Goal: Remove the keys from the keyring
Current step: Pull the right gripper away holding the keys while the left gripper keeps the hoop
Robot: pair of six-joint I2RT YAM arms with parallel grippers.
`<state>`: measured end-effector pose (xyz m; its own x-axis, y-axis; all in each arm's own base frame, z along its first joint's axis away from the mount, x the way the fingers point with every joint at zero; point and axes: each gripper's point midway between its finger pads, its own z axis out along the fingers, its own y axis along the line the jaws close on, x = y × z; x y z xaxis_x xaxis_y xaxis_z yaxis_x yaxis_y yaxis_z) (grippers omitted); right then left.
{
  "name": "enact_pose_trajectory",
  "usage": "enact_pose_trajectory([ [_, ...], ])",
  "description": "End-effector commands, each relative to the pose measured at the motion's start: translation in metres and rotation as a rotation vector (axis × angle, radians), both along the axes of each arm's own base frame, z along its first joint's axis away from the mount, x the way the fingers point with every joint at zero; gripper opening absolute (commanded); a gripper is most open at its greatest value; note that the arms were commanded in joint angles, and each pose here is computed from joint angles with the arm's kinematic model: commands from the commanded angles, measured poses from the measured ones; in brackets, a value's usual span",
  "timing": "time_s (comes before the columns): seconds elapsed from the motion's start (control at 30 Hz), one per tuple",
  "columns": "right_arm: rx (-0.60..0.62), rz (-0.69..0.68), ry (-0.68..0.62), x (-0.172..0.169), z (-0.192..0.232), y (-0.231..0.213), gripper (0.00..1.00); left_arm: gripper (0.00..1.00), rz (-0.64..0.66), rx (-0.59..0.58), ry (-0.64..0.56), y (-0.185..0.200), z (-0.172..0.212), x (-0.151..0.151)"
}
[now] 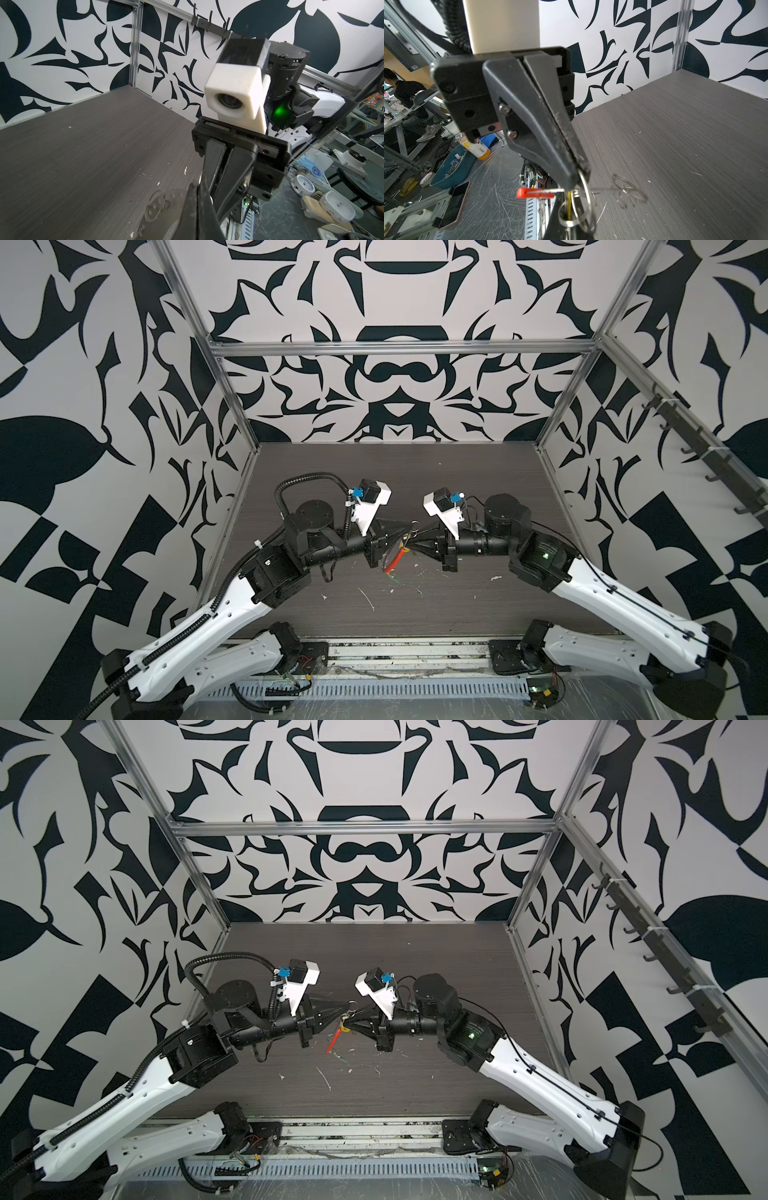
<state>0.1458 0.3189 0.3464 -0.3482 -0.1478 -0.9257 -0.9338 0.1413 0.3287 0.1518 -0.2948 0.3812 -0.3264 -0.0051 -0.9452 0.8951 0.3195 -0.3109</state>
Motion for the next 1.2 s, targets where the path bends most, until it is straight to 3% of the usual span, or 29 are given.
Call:
enact_pose_trajectory([
  [0.0,0.092,0.026,-0.072,-0.006,0.036,0.007,0.00,0.00,0.051,-0.077,-0.044,0.002,0.017,0.006],
  [0.43,0.123,0.014,-0.099,-0.006,0.042,0.021,0.00,0.00,0.145,-0.145,-0.062,0.010,0.014,0.017],
  [0.7,0.062,-0.062,-0.095,-0.005,0.021,0.003,0.00,0.00,0.233,-0.132,-0.089,0.030,0.013,0.022],
  [1.0,0.003,-0.292,-0.104,0.008,-0.006,-0.043,0.00,0.00,0.348,-0.113,-0.102,0.059,-0.003,0.025],
  [1.17,-0.094,-0.510,-0.053,0.038,-0.052,-0.066,0.00,0.00,0.389,-0.111,-0.092,0.071,-0.019,0.025],
])
